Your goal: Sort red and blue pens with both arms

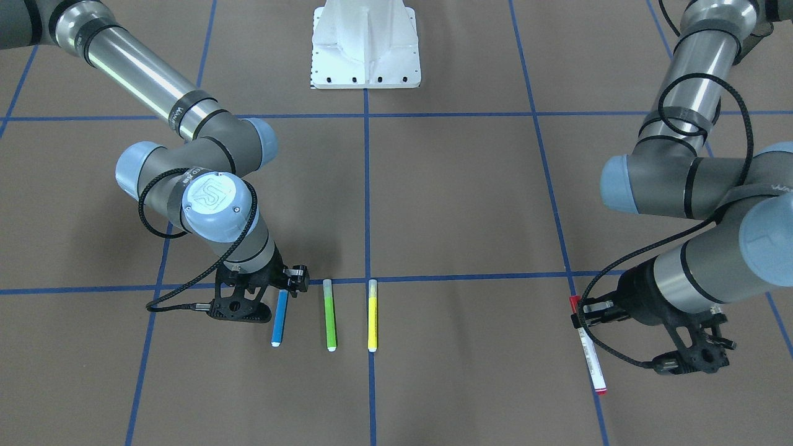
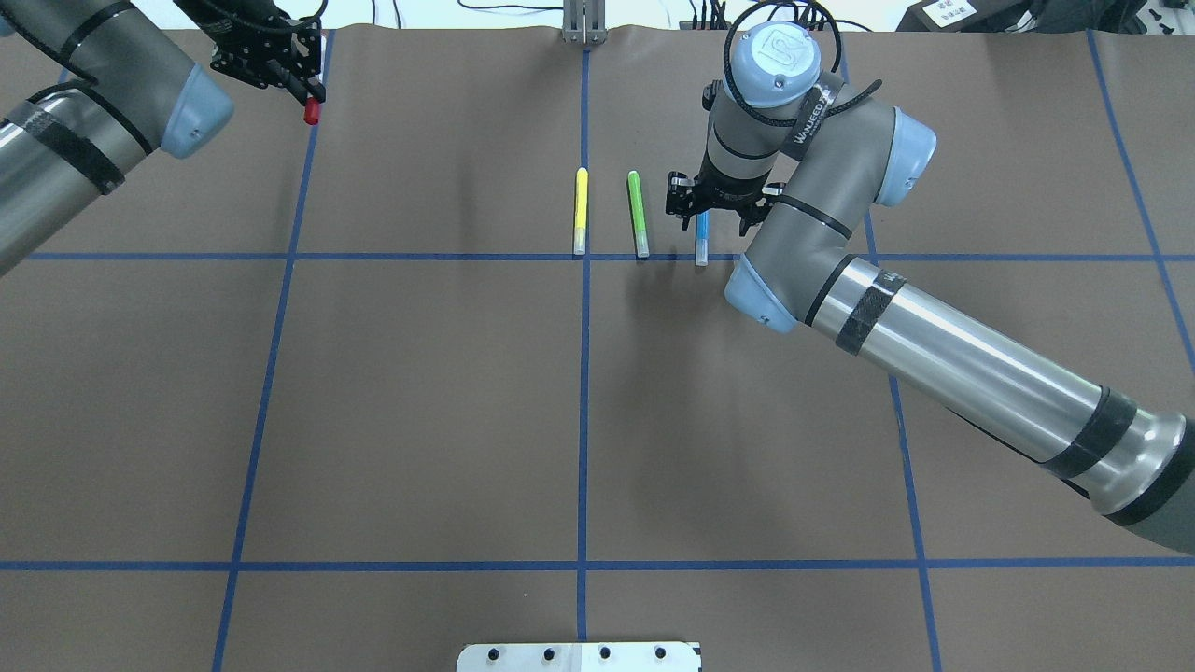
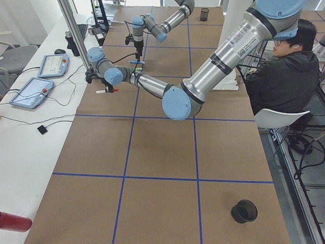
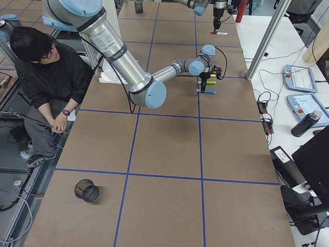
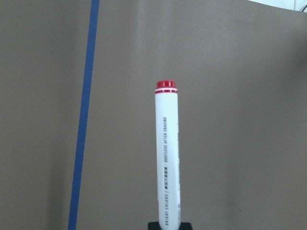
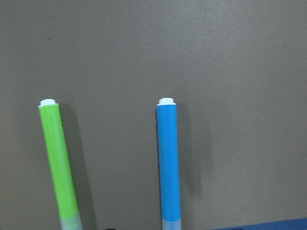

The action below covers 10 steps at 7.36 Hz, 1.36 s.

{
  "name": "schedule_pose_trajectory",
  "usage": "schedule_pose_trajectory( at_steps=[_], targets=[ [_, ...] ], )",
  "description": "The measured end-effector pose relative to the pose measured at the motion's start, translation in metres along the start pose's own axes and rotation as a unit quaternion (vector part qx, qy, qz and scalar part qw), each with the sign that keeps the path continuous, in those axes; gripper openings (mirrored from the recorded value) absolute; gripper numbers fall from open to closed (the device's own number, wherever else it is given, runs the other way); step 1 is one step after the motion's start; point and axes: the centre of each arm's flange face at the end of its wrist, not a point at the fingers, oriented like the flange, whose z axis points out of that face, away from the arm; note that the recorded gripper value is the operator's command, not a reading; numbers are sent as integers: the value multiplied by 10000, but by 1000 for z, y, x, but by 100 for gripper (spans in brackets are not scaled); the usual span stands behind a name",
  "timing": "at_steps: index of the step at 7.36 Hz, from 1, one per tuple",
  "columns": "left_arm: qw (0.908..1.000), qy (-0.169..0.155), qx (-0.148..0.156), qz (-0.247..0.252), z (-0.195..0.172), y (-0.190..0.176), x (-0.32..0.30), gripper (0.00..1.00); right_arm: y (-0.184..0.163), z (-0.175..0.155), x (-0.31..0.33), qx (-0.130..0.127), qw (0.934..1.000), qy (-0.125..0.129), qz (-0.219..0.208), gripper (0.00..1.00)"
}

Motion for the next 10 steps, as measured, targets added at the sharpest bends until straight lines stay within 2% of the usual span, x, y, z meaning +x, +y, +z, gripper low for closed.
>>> schedule_pose_trajectory(
  at_steps=[3,6,7,8,9,10],
  targets=[
    [10000,9,15,-4,-3,-1,-1,0,4,4,-6,-19,10000,8,-58,72],
    [10000,51,5,-31,-8,-4,-4,0,17,16,-13,-96,9999,53,-122,59],
    [10000,52,5,-33,-9,-4,-4,0,19,20,-14,-94,9998,82,-129,58],
    [10000,54,7,-33,-9,-4,-4,0,19,20,-15,-89,9998,90,-131,53],
    [10000,54,7,-33,-9,-4,-4,0,19,20,-16,-84,9998,87,-130,40],
    [10000,53,7,-34,-9,-4,-4,0,20,20,-17,-83,9999,91,-121,33]
  ],
)
